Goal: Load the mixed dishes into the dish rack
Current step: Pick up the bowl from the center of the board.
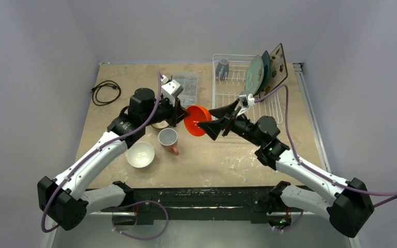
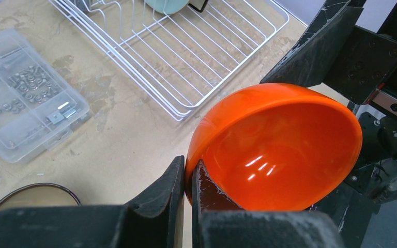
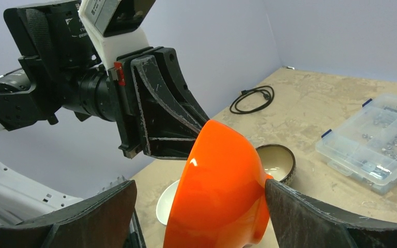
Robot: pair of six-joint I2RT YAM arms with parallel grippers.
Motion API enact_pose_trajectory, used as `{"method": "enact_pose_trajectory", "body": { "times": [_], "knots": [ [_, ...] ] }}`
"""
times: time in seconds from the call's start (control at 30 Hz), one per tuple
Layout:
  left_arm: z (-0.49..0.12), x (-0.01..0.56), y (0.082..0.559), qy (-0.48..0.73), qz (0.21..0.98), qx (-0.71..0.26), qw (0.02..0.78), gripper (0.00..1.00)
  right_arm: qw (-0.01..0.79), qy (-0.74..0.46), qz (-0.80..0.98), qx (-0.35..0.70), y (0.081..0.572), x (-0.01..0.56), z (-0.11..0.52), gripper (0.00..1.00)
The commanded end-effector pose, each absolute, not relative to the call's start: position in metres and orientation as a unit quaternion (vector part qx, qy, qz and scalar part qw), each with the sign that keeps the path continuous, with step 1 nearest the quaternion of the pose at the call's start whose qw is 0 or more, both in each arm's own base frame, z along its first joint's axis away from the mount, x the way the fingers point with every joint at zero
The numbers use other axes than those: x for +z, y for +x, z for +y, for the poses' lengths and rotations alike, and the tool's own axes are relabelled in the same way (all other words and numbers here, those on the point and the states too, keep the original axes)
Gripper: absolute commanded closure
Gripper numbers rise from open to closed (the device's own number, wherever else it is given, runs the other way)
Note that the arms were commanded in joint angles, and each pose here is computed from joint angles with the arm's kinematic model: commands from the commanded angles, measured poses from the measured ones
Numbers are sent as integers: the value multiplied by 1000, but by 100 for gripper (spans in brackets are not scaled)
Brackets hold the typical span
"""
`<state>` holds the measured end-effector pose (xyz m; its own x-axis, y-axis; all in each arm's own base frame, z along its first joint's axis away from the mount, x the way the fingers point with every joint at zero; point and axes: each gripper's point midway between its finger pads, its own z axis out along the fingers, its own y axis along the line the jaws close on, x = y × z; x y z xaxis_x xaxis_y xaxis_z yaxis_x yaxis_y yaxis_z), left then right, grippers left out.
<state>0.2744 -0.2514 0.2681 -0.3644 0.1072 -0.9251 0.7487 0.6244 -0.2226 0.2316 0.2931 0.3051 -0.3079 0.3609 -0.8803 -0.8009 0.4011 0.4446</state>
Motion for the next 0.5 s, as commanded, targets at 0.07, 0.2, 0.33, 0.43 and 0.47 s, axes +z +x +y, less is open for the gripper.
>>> {"method": "enact_pose_trajectory", "body": {
  "times": [0.07, 0.2, 0.33, 0.43, 0.47],
  "knots": [
    [-245, 318, 283, 268, 712, -318, 565, 100, 555, -176, 623, 522, 231, 308, 296, 1],
    [-240, 321, 284, 262, 707, -309, 579, 100, 549, -173, 630, 521, 231, 300, 296, 1],
    [-243, 321, 283, 265, 707, -317, 574, 100, 550, -167, 631, 521, 232, 299, 295, 1],
    [-246, 320, 281, 268, 706, -324, 570, 100, 548, -169, 628, 527, 233, 301, 299, 2],
    [-246, 320, 281, 268, 706, -325, 569, 100, 547, -170, 626, 530, 233, 303, 300, 3]
  ]
}}
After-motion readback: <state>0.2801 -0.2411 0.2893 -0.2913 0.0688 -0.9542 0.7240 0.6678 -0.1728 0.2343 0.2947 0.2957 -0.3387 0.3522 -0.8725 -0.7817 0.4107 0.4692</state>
